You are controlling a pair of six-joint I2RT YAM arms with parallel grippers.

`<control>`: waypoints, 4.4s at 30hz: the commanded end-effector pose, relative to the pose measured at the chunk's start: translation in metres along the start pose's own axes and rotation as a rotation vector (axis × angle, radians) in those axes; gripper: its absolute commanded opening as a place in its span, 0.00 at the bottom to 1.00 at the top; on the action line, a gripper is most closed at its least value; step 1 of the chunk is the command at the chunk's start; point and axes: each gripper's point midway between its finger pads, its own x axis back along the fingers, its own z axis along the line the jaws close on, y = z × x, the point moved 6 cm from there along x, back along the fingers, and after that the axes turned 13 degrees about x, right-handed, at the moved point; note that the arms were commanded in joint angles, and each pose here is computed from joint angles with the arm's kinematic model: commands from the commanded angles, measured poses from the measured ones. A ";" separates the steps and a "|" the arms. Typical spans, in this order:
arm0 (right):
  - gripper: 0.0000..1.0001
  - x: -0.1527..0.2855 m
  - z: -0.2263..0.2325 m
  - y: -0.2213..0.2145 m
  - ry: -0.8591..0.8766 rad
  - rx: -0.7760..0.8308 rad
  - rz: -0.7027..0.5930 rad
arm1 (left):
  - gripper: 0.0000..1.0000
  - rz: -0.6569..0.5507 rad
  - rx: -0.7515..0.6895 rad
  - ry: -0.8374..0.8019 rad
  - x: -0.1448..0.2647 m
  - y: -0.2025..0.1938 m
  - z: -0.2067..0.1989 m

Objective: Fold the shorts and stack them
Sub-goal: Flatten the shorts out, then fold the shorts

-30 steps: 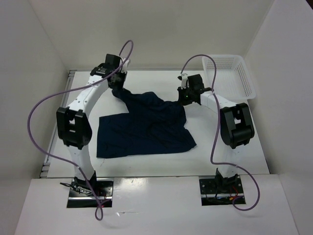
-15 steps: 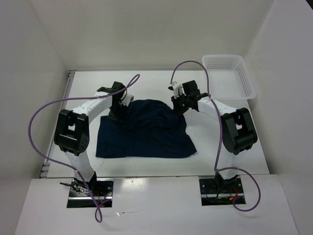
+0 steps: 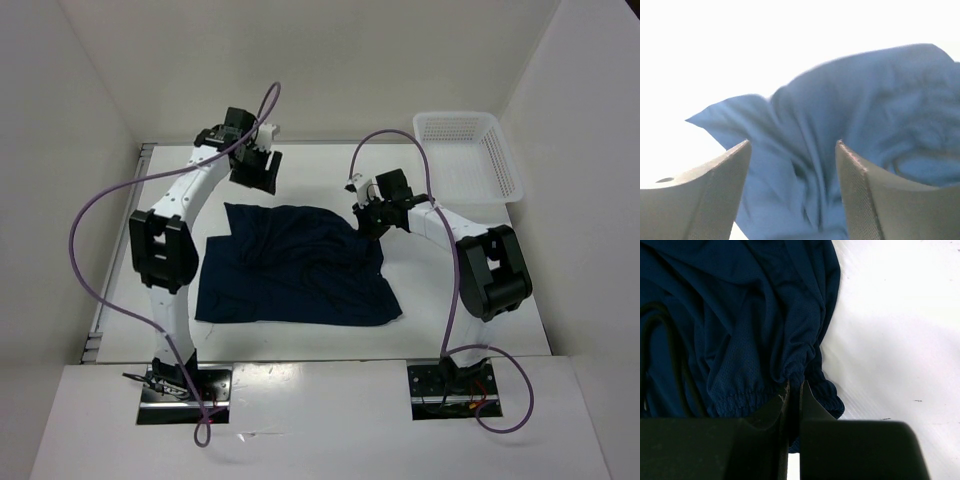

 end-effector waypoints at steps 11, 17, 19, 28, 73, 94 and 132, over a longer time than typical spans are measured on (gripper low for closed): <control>0.00 0.005 0.008 0.001 0.032 0.026 -0.008 | 0.41 0.171 0.038 0.102 -0.076 -0.020 0.034; 0.00 0.000 0.005 0.003 0.030 0.027 -0.011 | 0.36 0.318 0.060 0.113 -0.088 -0.068 0.042; 0.00 0.001 0.003 0.006 0.026 0.030 -0.018 | 0.34 0.321 0.054 0.155 -0.082 -0.077 0.047; 0.00 0.002 0.007 0.001 0.031 0.027 -0.010 | 0.41 0.277 0.143 0.191 -0.052 -0.085 0.083; 0.00 0.006 0.010 -0.002 0.043 0.051 -0.008 | 0.66 0.307 0.184 0.258 -0.064 -0.082 0.111; 0.00 0.009 -0.024 0.040 -0.104 0.047 -0.075 | 0.00 0.138 0.160 0.374 -0.060 -0.031 0.128; 0.00 0.051 -0.062 0.042 -0.200 0.119 -0.107 | 0.00 0.028 0.194 0.522 0.069 -0.063 0.130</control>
